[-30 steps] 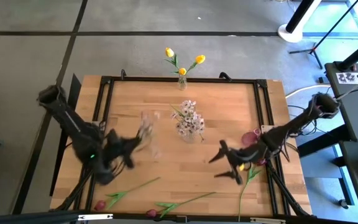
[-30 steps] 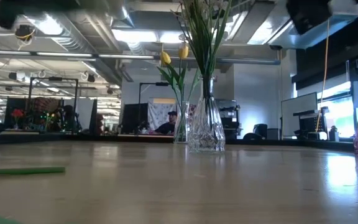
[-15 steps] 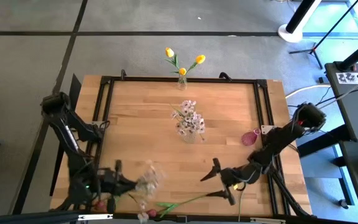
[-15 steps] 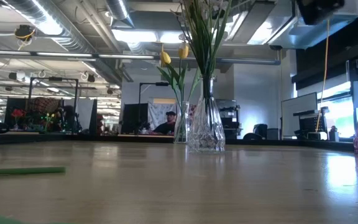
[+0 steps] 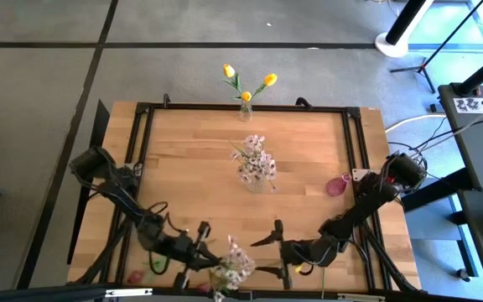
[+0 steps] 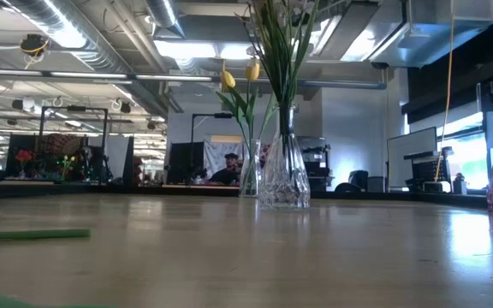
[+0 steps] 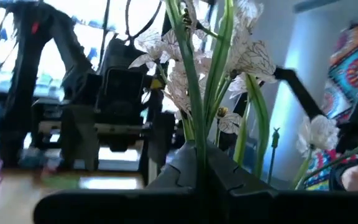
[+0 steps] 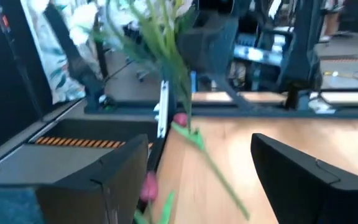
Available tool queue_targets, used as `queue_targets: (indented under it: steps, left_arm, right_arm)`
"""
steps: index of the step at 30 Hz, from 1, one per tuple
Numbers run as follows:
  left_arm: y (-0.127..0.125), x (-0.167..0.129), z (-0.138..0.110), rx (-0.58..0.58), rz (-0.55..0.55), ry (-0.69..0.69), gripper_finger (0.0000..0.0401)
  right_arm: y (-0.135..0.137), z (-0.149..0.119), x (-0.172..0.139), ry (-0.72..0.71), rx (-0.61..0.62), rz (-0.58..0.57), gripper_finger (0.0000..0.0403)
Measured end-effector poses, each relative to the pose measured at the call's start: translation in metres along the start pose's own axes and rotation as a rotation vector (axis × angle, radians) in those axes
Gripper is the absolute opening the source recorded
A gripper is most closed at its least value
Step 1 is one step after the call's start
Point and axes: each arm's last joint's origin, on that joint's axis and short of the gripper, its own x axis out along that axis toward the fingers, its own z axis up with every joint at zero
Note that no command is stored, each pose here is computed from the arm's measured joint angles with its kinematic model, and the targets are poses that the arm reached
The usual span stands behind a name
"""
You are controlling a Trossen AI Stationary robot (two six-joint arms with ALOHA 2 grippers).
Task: Sort flowers into vase by color
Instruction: Put the white flower into the bottom vase
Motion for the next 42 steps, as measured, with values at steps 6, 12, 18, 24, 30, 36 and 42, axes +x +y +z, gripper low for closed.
queue_targets:
  steps: [6, 12, 18, 24, 30, 36, 42]
  left_arm:
    - [0.019, 0.027, 0.004, 0.086, -0.064, -0.09, 0.0]
    - [0.033, 0.045, 0.017, 0.152, -0.056, -0.145, 0.0]
    - [0.037, 0.053, 0.025, 0.186, -0.024, -0.178, 0.0]
    - [0.046, 0.061, 0.036, 0.222, 0.031, -0.223, 0.0]
    - [0.057, 0.065, 0.041, 0.224, 0.058, -0.254, 0.0]
    - [0.061, 0.065, 0.045, 0.213, 0.111, -0.26, 0.0027]
    - [0.045, 0.052, 0.068, 0.228, 0.207, -0.103, 0.0099]
  right_arm:
    - [-0.002, 0.028, 0.014, -0.071, -0.004, 0.015, 0.0285]
    - [-0.008, 0.033, 0.026, -0.076, -0.029, 0.036, 0.0285]
    - [-0.016, 0.036, 0.032, -0.097, -0.041, 0.039, 0.0284]
    - [-0.027, 0.043, 0.037, -0.157, -0.044, 0.045, 0.0248]
    - [-0.036, 0.048, 0.041, -0.201, -0.073, 0.033, 0.0169]
    - [-0.048, 0.049, 0.046, -0.196, -0.075, -0.017, 0.0076]
    - [-0.054, 0.061, 0.04, -0.175, -0.088, -0.045, 0.0018]
